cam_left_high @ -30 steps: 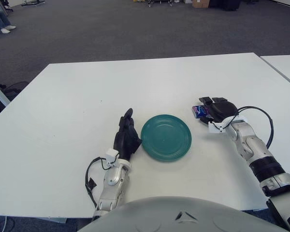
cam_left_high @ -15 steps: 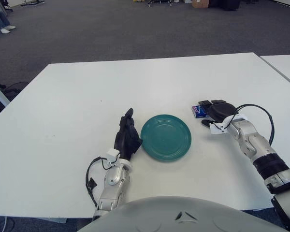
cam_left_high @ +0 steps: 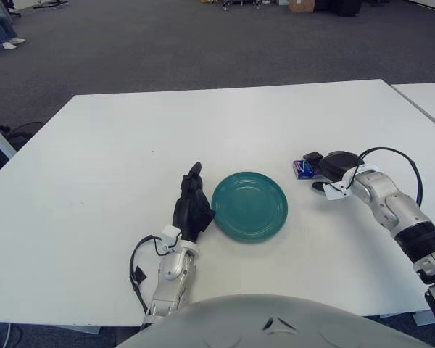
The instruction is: Put the gum into the plate.
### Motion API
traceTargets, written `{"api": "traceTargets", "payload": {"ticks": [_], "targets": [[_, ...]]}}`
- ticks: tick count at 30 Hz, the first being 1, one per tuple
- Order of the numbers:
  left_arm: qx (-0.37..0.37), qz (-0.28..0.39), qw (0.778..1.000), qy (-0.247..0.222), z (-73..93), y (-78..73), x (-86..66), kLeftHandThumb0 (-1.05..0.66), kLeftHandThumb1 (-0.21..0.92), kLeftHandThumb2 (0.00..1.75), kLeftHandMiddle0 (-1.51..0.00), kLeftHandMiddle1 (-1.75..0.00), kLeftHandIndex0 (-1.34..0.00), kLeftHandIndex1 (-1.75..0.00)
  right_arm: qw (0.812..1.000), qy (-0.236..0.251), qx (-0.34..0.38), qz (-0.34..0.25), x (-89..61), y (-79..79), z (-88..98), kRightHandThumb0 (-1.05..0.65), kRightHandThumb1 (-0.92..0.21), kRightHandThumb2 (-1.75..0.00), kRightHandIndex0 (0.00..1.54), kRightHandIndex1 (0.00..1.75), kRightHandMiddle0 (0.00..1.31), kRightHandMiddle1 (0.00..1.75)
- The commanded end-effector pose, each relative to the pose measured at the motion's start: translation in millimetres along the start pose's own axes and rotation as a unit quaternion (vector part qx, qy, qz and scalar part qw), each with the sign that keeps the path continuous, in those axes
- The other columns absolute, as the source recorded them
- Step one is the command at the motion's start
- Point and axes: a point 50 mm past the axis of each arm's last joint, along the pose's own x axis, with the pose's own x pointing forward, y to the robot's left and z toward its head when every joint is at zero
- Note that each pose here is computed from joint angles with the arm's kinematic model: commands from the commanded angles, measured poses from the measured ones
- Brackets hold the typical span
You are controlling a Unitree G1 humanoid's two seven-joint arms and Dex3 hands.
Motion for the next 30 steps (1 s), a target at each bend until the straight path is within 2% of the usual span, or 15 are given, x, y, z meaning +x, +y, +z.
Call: {"api": "traceTargets", "payload": {"ticks": [1,4,7,10,11,14,21,26,30], "targets": [[-0.045,0.011,0.999,0.008,-2.0,-18.0,2.7,-0.89,0.92,0.97,-0.08,0.00,0.00,-0.42,0.999,-0.004,-0.015,0.049,-1.4,15.7,1.6,-0.90,-0.92,-1.00,0.20,1.36,0.00,1.03],[-0.050,0.017,0.999,0.009,-1.3,-18.3,2.4,-0.89,0.92,0.97,-0.09,-0.01,0.00,-0.41,0.999,-0.003,-0.020,0.042,-1.5,16.3,1.9,-0.88,-0.92,-0.97,0.19,1.55,0.00,1.17],[-0.054,0.018,0.998,0.008,-0.8,-18.1,2.3,-0.88,0.92,0.96,-0.09,-0.01,0.00,-0.41,0.999,-0.003,-0.025,0.031,-0.5,17.1,2.1,-0.84,-0.92,-0.93,0.37,1.68,0.01,1.33],[-0.056,0.020,0.998,0.008,-0.8,-16.8,2.8,-0.88,0.92,0.96,-0.10,-0.01,0.00,-0.41,1.000,-0.008,-0.026,0.011,2.4,19.8,2.4,-0.81,-0.92,-0.91,0.55,1.72,0.06,1.48],[-0.056,0.021,0.998,0.008,-0.6,-16.2,2.6,-0.88,0.92,0.95,-0.10,-0.01,0.00,-0.41,1.000,-0.010,-0.025,0.004,3.5,20.9,2.4,-0.80,-0.92,-0.89,0.61,1.73,0.14,1.58],[-0.057,0.024,0.998,0.008,-0.6,-16.0,2.8,-0.88,0.92,0.95,-0.10,-0.01,0.00,-0.42,1.000,-0.011,-0.021,-0.019,10.7,31.5,1.0,-0.76,-0.92,-0.84,0.69,1.74,0.29,1.69],[-0.061,0.028,0.998,0.005,1.2,-13.7,0.9,-0.86,0.92,0.96,-0.10,-0.01,0.00,-0.44,0.994,-0.008,0.000,-0.112,23.8,43.5,-0.7,-0.66,-0.92,-0.78,0.84,1.75,0.52,1.74],[-0.064,0.031,0.997,0.004,1.1,-10.0,0.7,-0.86,0.92,0.97,-0.11,-0.01,0.00,-0.47,0.986,0.010,0.022,-0.168,31.0,46.2,-1.5,-0.62,-0.92,-0.76,0.91,1.75,0.60,1.75],[-0.065,0.034,0.997,0.001,1.2,-5.9,0.4,-0.87,0.92,0.97,-0.12,-0.01,0.00,-0.48,0.981,0.025,0.038,-0.188,35.1,49.3,-2.1,-0.60,-0.92,-0.75,0.94,1.75,0.63,1.75]]}}
